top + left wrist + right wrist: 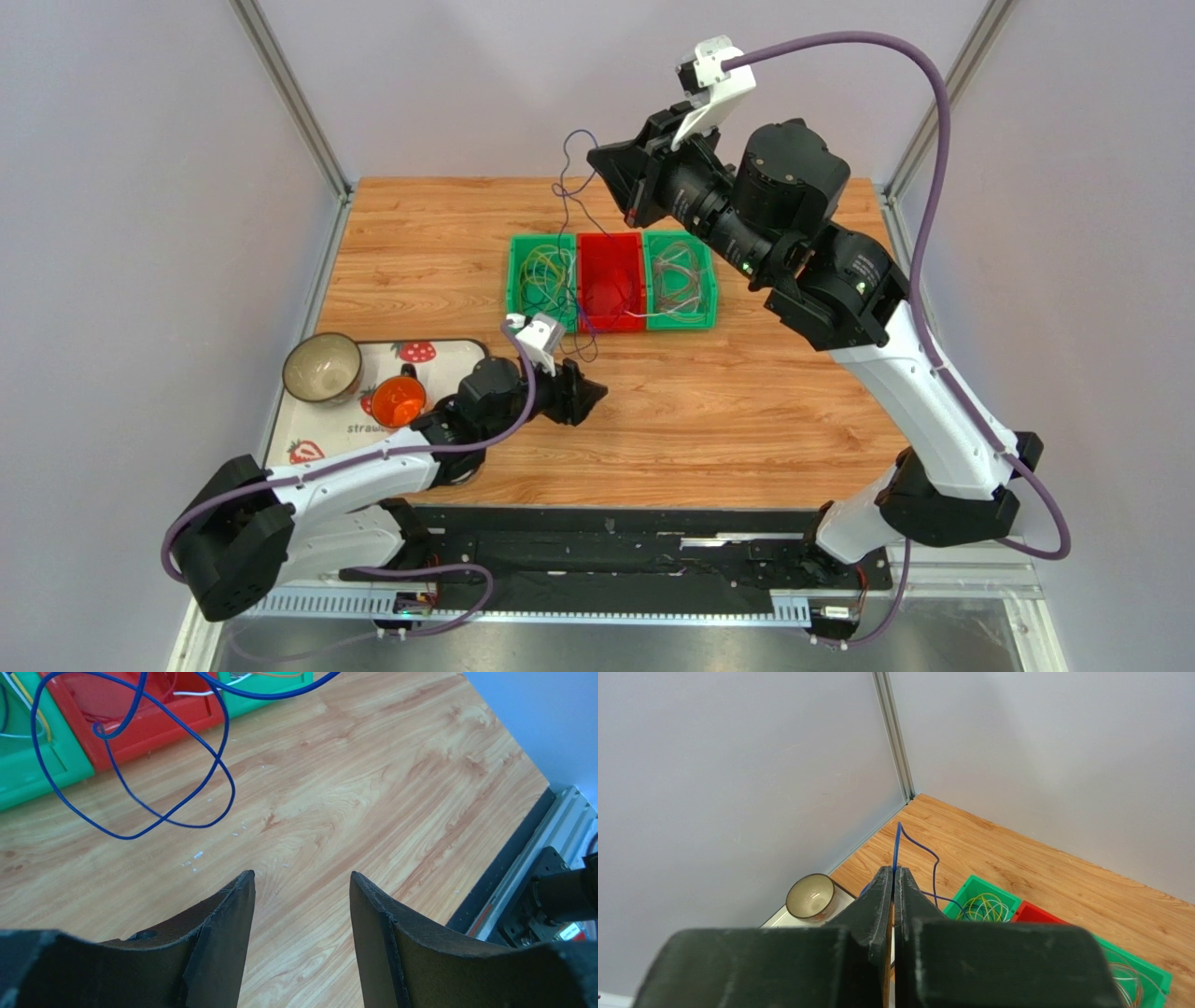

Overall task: Untangle the cables
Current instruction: Untie the cable.

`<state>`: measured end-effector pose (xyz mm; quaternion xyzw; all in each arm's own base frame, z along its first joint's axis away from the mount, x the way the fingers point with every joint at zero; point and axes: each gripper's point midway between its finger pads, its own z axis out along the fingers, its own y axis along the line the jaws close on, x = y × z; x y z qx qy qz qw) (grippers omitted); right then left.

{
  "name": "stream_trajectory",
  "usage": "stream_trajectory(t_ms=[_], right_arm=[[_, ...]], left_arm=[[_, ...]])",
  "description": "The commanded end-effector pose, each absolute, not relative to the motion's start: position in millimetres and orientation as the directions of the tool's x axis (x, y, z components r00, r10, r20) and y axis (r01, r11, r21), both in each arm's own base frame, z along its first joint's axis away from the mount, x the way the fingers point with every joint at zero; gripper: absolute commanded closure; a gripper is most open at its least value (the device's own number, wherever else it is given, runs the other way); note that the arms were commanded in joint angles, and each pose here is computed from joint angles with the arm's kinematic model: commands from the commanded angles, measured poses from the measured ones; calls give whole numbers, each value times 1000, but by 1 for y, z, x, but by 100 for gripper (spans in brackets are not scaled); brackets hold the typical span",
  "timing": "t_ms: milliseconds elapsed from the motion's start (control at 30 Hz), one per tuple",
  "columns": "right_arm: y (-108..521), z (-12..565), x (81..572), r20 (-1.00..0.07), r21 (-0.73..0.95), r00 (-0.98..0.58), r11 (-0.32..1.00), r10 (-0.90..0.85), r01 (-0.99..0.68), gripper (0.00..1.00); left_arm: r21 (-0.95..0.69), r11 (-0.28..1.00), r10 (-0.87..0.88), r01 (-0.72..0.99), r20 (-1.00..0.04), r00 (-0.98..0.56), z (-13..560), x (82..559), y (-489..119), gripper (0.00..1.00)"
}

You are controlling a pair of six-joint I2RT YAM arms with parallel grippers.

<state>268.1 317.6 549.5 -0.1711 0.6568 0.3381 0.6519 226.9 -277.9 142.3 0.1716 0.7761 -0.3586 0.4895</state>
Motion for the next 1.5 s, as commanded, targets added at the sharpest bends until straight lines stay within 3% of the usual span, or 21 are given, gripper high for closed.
stream_trajectory(t_ms=[0,167,367,800,900,933,1200,1467], right_arm=[[311,572,260,-960,245,-74,688,269,-683,100],[311,571,260,-958,255,-82,687,274,-680,100],[312,572,258,-956,262,-87,679,280,-686,100],[310,573,252,-950,282,-106,663,293,-694,100],[308,575,252,-951,276,-98,667,292,-692,100],[307,575,253,-951,277,-96,673,293,-685,100],[287,581,266,-957,251,-36,755,289,-606,100],[248,623,271,-941,230,106,834,323,-502,100]], left_arm=[[-332,709,-136,623,-930,-341,173,241,-278,39],[-284,786,-163,550,-952,-259,187,250,-264,37],[-239,793,-159,560,-969,-190,201,256,-273,35],[-328,749,-221,575,-943,-250,186,269,-324,36],[-324,772,-211,548,-942,-259,181,274,-326,77],[-336,785,-225,521,-938,-265,179,276,-323,100],[-308,861,-184,404,-930,-317,155,268,-283,100],[-257,917,-124,303,-910,-396,113,272,-254,100]])
